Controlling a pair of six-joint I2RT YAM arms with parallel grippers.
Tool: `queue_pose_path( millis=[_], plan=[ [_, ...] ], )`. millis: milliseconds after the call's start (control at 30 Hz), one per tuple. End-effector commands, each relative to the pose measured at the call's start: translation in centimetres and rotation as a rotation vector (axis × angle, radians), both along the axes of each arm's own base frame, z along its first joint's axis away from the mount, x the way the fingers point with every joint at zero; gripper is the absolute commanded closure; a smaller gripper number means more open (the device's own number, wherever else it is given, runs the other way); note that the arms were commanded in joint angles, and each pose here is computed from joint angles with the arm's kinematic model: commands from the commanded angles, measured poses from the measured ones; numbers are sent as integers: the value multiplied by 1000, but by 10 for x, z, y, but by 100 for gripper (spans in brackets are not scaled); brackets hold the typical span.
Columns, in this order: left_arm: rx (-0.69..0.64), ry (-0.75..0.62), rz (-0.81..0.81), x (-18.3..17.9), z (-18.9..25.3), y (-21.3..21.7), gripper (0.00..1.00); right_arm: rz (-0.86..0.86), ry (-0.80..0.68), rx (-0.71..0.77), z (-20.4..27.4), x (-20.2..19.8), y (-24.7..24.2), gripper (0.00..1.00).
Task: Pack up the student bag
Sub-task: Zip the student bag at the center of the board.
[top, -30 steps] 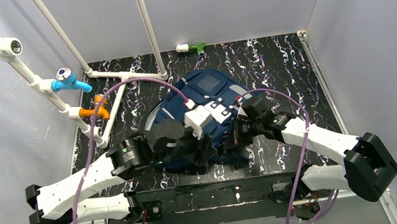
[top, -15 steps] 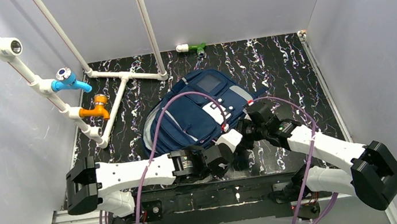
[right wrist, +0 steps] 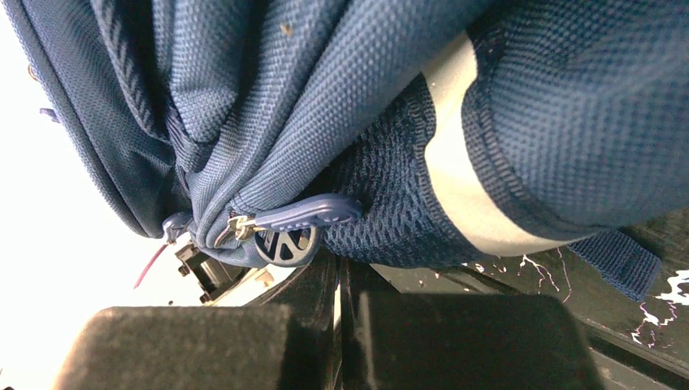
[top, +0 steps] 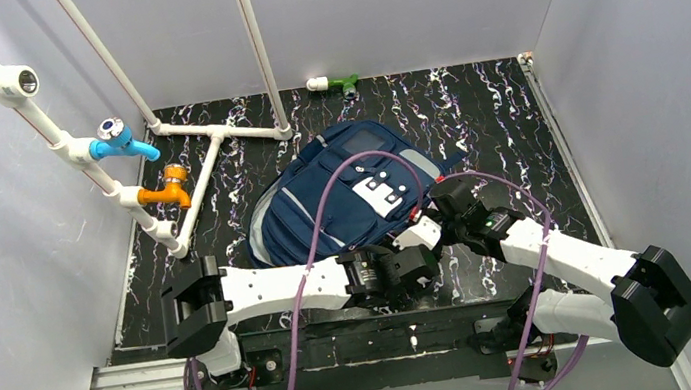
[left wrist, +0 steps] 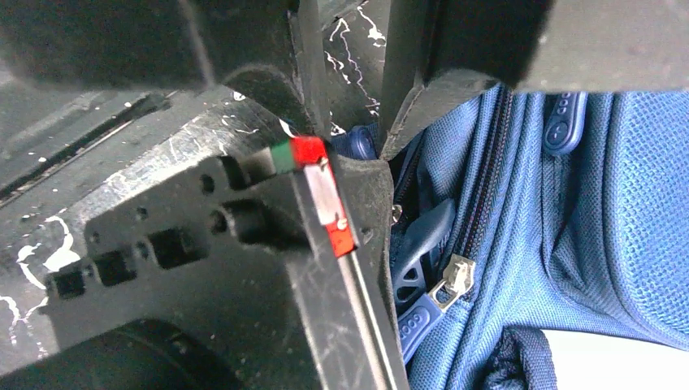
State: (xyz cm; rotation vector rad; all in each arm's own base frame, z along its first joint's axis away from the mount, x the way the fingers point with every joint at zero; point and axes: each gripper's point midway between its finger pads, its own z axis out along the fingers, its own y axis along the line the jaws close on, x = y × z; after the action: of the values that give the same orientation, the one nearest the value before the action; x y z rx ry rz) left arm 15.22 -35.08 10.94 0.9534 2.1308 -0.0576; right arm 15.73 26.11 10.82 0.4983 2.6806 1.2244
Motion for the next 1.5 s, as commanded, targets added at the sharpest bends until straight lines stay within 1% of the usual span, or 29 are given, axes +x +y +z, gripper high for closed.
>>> queue_pose_path(
  millis=[0,200,233,300,333,400,433,500,567,600,667,800,900,1000,1067,1233,1300,1433,1467],
  plan=[
    [39,-83,30,13,15,2,75,10,-47,93,34,7,13,99],
    [101,-108,32,18,9,1,79,12,-45,100,37,6,14,99],
    [108,-114,28,19,10,1,83,12,-41,98,36,6,13,99],
    [136,-127,8,21,11,1,97,19,-48,99,35,5,13,99],
    [150,-129,2,22,12,1,100,35,-69,111,37,6,15,99],
    [157,-129,-1,22,11,1,100,87,-134,123,39,6,18,99],
    [151,-119,-3,21,11,1,100,97,-160,96,35,8,15,90],
    [129,-86,0,18,8,3,100,84,-184,-18,18,12,0,67],
    [90,-51,9,15,9,5,100,58,-216,-70,11,18,-9,54],
    [75,-32,12,12,7,7,100,32,-233,-85,9,21,-14,46],
    [51,-4,32,11,7,11,100,-12,-257,-76,11,27,-20,37],
    [29,25,45,7,5,18,100,-92,-283,-64,18,38,-34,35],
    [10,59,39,1,1,22,100,-122,-263,-75,14,40,-45,33],
    [-31,113,29,-7,-2,20,100,-116,-252,-38,10,39,-42,33],
    [-59,144,35,-10,-4,18,100,-84,-240,-16,6,36,-36,32],
    [-111,208,95,-10,-10,20,100,-71,-207,-13,-10,34,-31,33],
    [-120,213,132,-6,-12,23,100,-103,-195,-34,-16,37,-34,35],
    [-110,205,237,3,-18,39,100,-220,-173,-152,-41,45,-57,48],
    [-105,190,267,6,-19,45,100,-262,-182,-175,-46,49,-64,58]
  ],
)
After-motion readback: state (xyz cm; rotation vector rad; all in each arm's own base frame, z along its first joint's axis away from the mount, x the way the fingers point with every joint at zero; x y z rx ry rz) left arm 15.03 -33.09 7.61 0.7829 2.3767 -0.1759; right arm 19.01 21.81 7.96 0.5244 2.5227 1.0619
